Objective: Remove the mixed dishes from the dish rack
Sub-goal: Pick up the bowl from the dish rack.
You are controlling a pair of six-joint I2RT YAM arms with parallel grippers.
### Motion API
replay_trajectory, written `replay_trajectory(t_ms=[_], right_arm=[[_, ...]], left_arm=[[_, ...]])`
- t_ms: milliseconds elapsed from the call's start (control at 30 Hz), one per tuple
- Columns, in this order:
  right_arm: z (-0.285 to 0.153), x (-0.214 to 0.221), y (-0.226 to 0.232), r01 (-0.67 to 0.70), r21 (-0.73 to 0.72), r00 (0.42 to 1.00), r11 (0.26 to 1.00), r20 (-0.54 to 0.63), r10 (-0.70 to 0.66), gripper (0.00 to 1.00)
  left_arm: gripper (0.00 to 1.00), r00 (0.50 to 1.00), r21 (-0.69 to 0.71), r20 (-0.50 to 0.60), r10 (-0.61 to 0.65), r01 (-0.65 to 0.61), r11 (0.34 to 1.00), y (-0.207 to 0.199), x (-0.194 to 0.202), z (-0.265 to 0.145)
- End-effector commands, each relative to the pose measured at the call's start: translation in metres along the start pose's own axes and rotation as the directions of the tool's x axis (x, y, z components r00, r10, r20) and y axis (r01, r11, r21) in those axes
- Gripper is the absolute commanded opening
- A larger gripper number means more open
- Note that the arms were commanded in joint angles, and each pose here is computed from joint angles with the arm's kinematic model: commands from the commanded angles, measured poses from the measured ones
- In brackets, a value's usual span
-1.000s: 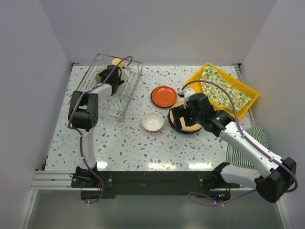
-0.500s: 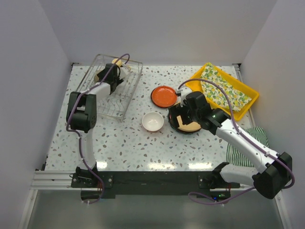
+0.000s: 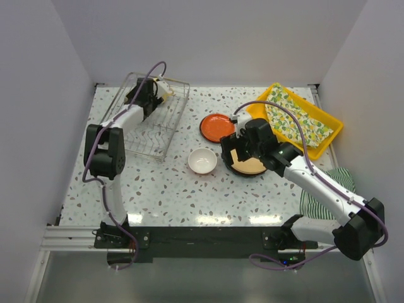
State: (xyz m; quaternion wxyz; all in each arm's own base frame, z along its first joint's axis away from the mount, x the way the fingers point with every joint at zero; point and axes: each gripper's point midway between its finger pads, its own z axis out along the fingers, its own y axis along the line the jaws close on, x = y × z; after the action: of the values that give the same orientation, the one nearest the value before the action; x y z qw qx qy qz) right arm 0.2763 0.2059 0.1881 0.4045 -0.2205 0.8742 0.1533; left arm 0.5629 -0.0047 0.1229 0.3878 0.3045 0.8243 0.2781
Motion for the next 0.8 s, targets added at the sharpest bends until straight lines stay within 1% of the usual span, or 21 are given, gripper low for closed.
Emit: replay_trajectory(t_ms=[0,167,300,467,600,700,733,767], right_arm=[[0.002,-0.031,0.012,-0.008,-0.055,0.996,0.998,0.092,0.013,0.98],[0.006,-0.036,0.015,-0.011,-0.069,0.994,0.998,0.106,0.018,0.98],[0.009,-0.041,0.018,-0.015,-0.082,0.992,0.997,0.122,0.025,0.98],[0.014,-0.047,0.027,-0.036,-0.131,0.988,0.991,0.142,0.055,0.98],[0.021,-0.052,0.037,-0.046,-0.18,0.985,0.983,0.157,0.075,0.98],[0.023,-0.058,0.041,-0.035,-0.206,0.982,0.978,0.172,0.071,0.98],[0.025,-0.061,0.043,-0.03,-0.213,0.982,0.977,0.176,0.069,0.98],[0.026,-0.063,0.045,-0.028,-0.224,0.982,0.974,0.177,0.069,0.98]], left_arm=[[0.05,0.98,-0.129,0.17,-0.106,0.129,0.983,0.07,-0.056,-0.043],[0.05,0.976,-0.135,0.179,-0.123,0.149,0.98,0.076,-0.058,-0.051],[0.04,0.969,-0.1,0.19,-0.158,0.179,0.979,0.072,-0.06,-0.057],[0.01,0.946,-0.05,0.21,-0.246,0.262,0.964,0.067,-0.06,-0.068],[0.01,0.933,-0.066,0.205,-0.297,0.316,0.947,0.073,-0.056,-0.08],[0.0,0.914,-0.056,0.214,-0.346,0.365,0.929,0.077,-0.057,-0.09],[0.0,0.898,-0.049,0.228,-0.377,0.397,0.916,0.08,-0.061,-0.096],[0.0,0.892,-0.039,0.225,-0.391,0.41,0.911,0.079,-0.061,-0.099]])
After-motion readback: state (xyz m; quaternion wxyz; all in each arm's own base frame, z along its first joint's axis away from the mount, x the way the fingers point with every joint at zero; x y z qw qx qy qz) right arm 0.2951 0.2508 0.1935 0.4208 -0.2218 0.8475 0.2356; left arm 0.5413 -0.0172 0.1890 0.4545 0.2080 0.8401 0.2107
